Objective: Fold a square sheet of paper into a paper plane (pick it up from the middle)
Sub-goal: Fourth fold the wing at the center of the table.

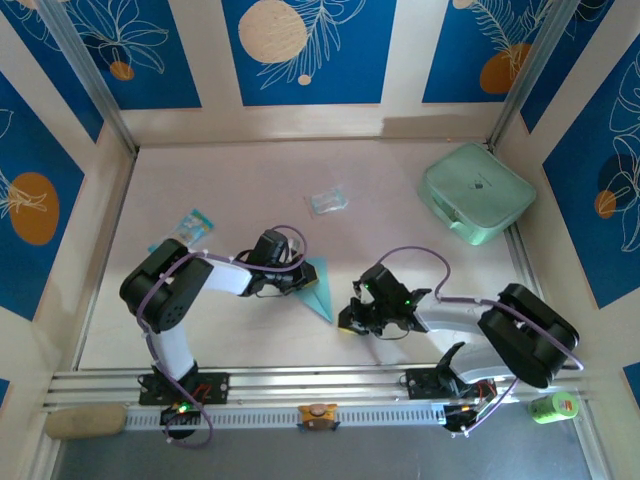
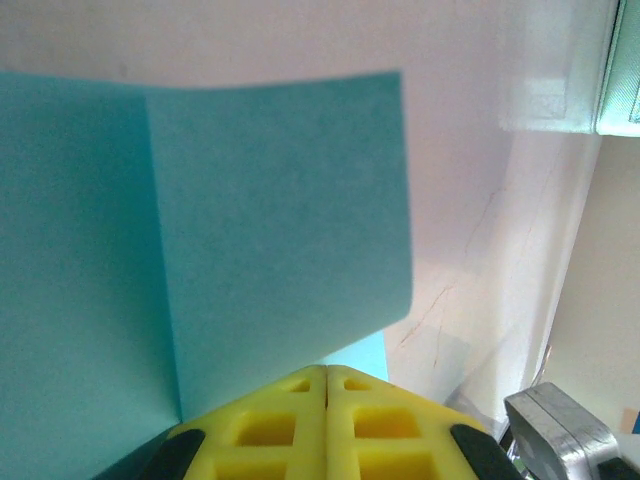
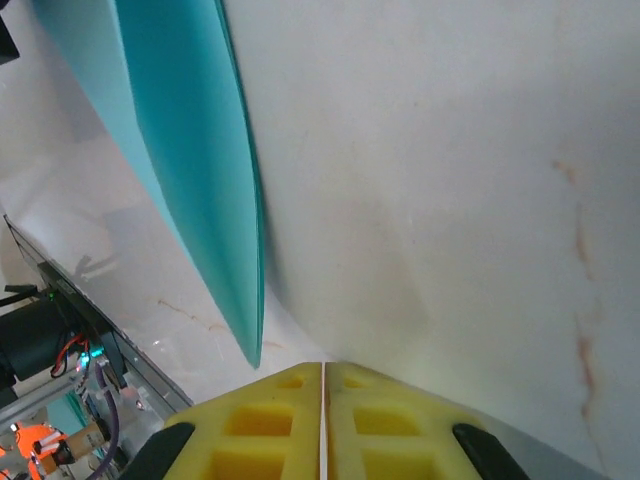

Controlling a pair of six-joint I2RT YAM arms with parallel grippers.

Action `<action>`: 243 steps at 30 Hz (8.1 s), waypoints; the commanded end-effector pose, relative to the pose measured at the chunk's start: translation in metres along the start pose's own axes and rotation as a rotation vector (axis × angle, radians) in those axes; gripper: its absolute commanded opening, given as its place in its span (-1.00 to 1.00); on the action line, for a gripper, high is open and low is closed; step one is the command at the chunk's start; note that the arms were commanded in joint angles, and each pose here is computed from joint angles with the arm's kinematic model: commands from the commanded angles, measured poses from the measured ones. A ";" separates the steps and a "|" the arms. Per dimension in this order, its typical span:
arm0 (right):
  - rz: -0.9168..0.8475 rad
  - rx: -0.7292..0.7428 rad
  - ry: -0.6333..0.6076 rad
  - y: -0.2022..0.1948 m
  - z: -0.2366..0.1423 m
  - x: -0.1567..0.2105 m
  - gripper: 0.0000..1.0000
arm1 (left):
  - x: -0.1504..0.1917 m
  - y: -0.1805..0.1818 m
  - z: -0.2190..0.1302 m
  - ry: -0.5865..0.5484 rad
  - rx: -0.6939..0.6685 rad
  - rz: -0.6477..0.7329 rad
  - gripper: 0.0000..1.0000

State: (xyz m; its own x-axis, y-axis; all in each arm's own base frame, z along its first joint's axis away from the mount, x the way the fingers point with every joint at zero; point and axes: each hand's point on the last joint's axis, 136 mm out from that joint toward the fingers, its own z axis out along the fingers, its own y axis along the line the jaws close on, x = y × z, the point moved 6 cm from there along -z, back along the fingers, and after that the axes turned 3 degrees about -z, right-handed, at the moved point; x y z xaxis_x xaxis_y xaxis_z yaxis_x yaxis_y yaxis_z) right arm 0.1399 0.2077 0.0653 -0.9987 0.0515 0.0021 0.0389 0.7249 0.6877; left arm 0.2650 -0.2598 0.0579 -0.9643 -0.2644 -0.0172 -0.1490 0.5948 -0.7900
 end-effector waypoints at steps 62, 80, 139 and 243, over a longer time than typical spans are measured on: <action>-0.109 0.061 0.034 0.002 -0.012 0.021 -0.94 | 0.005 0.033 0.000 -0.014 -0.087 -0.073 -0.91; -0.133 -0.030 -0.005 0.062 0.021 -0.063 -0.92 | 0.014 0.026 -0.005 -0.038 -0.075 -0.063 -0.92; 0.036 0.090 0.128 -0.026 0.049 -0.023 -1.00 | -0.016 0.027 -0.009 -0.015 -0.115 -0.031 -0.97; -0.127 -0.030 0.029 0.052 0.021 -0.051 -0.93 | 0.000 0.023 -0.002 0.063 -0.138 0.048 -0.90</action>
State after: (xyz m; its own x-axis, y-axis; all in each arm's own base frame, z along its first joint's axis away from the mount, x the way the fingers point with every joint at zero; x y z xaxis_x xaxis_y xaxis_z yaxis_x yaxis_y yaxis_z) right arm 0.1846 0.2484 0.0866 -0.9957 -0.0567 -0.0727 -0.0913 0.7152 0.6929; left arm 0.2655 -0.2550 0.0598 -0.9866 -0.1577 -0.0429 -0.0750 0.6702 -0.7384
